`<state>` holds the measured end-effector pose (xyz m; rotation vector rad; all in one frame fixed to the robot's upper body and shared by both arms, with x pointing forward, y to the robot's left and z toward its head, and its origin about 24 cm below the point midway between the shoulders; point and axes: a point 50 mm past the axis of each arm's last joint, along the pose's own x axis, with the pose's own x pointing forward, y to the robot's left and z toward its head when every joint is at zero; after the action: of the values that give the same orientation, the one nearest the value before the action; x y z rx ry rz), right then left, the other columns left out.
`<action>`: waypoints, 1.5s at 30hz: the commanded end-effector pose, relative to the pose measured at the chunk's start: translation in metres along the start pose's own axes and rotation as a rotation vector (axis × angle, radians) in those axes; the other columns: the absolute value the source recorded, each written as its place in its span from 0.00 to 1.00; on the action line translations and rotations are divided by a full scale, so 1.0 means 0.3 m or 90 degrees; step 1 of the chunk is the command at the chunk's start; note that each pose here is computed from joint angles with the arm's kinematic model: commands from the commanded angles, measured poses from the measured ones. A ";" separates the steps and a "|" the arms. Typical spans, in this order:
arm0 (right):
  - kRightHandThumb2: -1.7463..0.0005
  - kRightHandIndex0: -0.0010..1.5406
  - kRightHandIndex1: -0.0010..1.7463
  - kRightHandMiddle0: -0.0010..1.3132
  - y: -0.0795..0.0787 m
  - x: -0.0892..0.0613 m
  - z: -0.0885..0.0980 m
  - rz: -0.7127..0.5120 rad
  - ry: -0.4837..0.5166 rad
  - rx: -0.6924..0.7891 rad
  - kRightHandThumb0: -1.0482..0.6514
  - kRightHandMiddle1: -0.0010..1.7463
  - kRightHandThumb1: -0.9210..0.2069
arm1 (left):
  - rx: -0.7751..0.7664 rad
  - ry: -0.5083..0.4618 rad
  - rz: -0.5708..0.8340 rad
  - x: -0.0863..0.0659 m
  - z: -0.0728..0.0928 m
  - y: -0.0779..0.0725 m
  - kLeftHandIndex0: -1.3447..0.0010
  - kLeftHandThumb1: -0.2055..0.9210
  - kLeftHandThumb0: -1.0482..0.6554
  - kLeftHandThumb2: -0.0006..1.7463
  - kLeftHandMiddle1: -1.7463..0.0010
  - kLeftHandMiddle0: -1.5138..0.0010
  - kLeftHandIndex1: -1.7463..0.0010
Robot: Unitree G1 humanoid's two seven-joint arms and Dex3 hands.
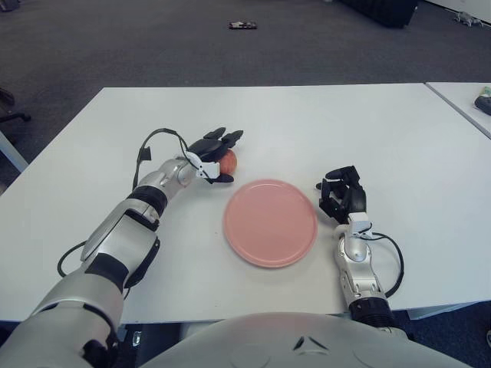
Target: Put the apple into the plate.
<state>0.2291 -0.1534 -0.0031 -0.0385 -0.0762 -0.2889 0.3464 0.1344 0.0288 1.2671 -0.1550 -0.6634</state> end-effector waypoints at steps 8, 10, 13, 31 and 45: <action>0.56 0.37 0.71 0.22 -0.011 -0.018 -0.024 -0.006 0.033 0.001 0.40 1.00 0.15 | 0.034 -0.002 -0.062 -0.008 0.003 -0.071 1.00 0.70 0.09 0.39 1.00 1.00 1.00; 0.57 0.37 0.71 0.22 -0.012 -0.019 -0.023 -0.006 0.033 0.001 0.40 1.00 0.15 | 0.032 -0.003 -0.063 -0.007 0.005 -0.071 1.00 0.68 0.10 0.40 1.00 1.00 0.98; 0.57 0.37 0.71 0.22 -0.014 -0.021 -0.021 -0.007 0.032 0.003 0.40 1.00 0.14 | 0.031 -0.007 -0.066 -0.006 0.006 -0.066 1.00 0.64 0.12 0.42 0.99 0.98 0.91; 0.57 0.36 0.72 0.22 -0.018 -0.018 -0.020 -0.008 0.031 -0.001 0.40 1.00 0.14 | -0.007 -0.003 -0.113 -0.005 0.000 -0.030 0.97 0.46 0.22 0.58 0.10 0.91 0.06; 0.56 0.37 0.72 0.22 -0.017 -0.016 -0.018 -0.013 0.030 -0.005 0.40 1.00 0.15 | -0.095 0.000 -0.113 -0.007 -0.006 -0.029 0.70 0.36 0.33 0.62 0.00 0.60 0.00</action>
<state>0.2269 -0.1542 -0.0024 -0.0362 -0.0668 -0.2939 0.3511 0.1357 0.0363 1.1546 -0.0553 -0.7525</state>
